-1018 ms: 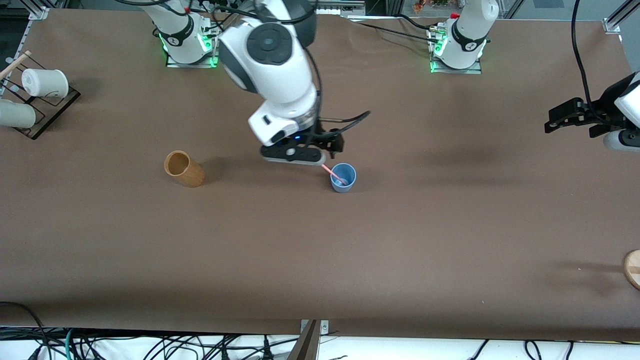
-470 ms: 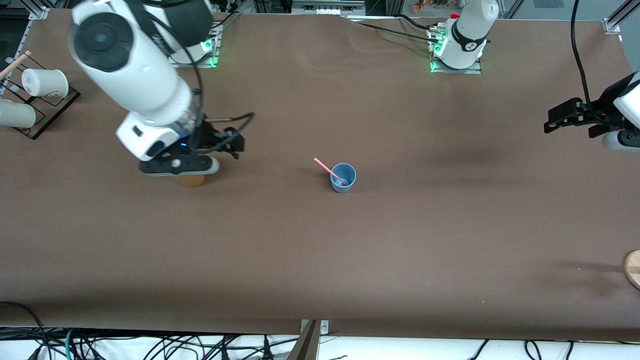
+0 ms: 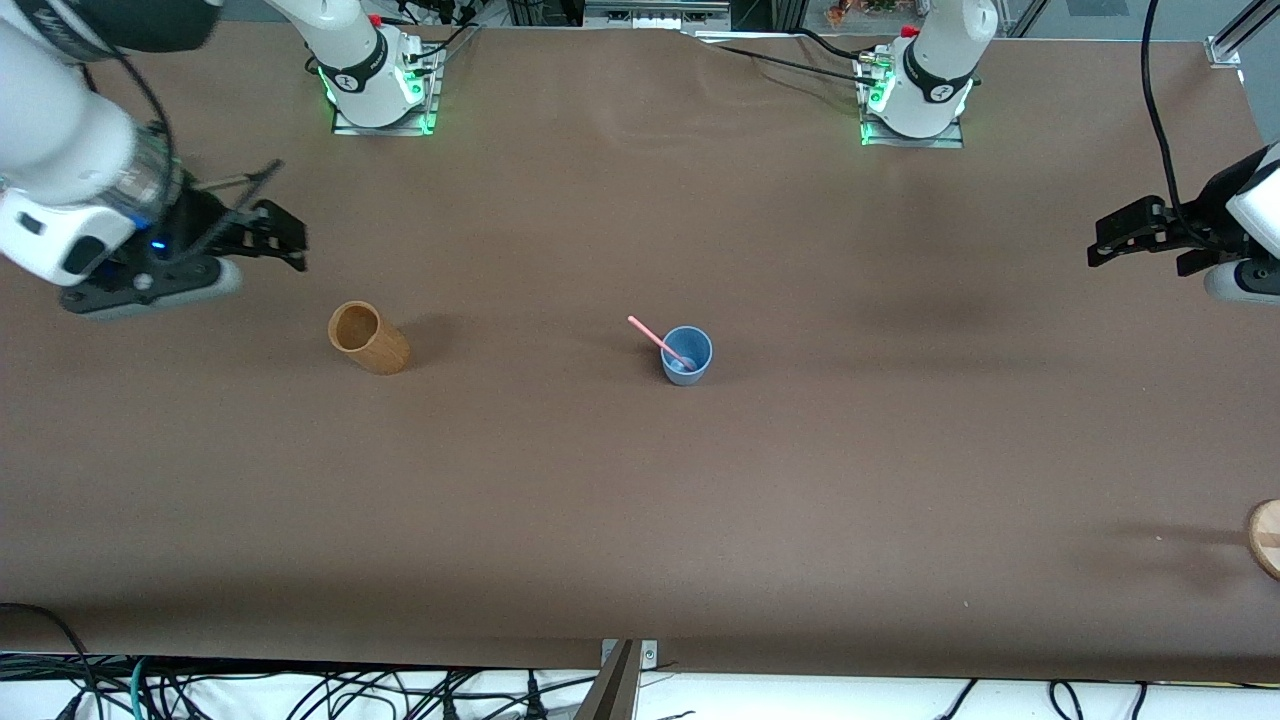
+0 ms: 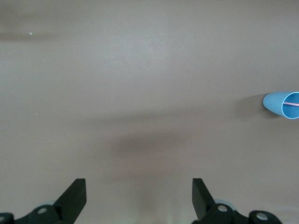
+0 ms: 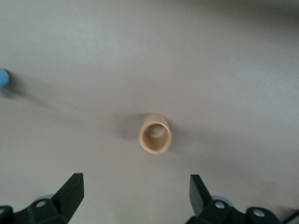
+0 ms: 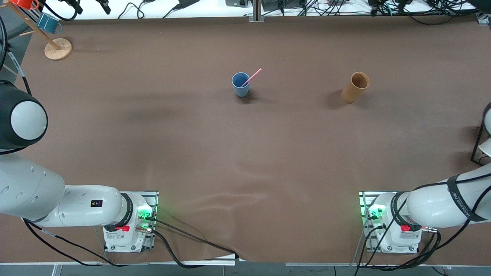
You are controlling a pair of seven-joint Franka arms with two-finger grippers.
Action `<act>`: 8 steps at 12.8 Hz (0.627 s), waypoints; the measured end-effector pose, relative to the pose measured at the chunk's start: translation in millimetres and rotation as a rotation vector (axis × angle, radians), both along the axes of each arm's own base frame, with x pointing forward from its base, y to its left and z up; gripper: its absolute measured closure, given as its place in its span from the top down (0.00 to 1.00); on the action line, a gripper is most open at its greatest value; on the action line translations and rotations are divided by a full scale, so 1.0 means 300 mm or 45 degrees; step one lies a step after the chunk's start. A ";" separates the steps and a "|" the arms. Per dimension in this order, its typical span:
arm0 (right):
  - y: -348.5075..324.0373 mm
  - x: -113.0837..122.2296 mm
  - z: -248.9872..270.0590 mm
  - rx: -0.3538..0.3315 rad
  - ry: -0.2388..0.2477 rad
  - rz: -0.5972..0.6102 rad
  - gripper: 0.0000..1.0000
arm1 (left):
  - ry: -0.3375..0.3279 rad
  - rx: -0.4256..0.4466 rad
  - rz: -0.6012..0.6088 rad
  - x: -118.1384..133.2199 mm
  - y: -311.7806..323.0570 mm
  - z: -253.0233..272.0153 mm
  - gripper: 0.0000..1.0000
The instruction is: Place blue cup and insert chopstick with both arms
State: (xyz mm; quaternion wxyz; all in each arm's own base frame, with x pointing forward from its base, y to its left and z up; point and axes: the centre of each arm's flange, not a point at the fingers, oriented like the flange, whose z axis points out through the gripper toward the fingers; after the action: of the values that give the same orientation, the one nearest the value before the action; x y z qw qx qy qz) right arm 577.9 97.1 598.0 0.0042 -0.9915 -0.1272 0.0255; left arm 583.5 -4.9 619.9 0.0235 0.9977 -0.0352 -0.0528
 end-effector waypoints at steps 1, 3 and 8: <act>-0.054 -0.022 -0.003 0.000 0.010 -0.003 1.00 | 0.000 0.000 0.000 0.000 0.000 0.000 1.00; -0.084 -0.052 -0.008 -0.001 0.020 -0.012 1.00 | 0.000 0.000 0.000 0.000 0.000 0.000 1.00; -0.074 -0.056 -0.009 0.000 0.011 -0.005 1.00 | 0.000 0.000 0.000 0.000 0.000 0.000 1.00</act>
State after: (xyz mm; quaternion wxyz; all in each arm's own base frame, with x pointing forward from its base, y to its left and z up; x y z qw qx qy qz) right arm 561.1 75.0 595.4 0.0048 -0.9917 -0.1254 0.0297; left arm 583.6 -4.9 619.7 0.0235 0.9977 -0.0352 -0.0529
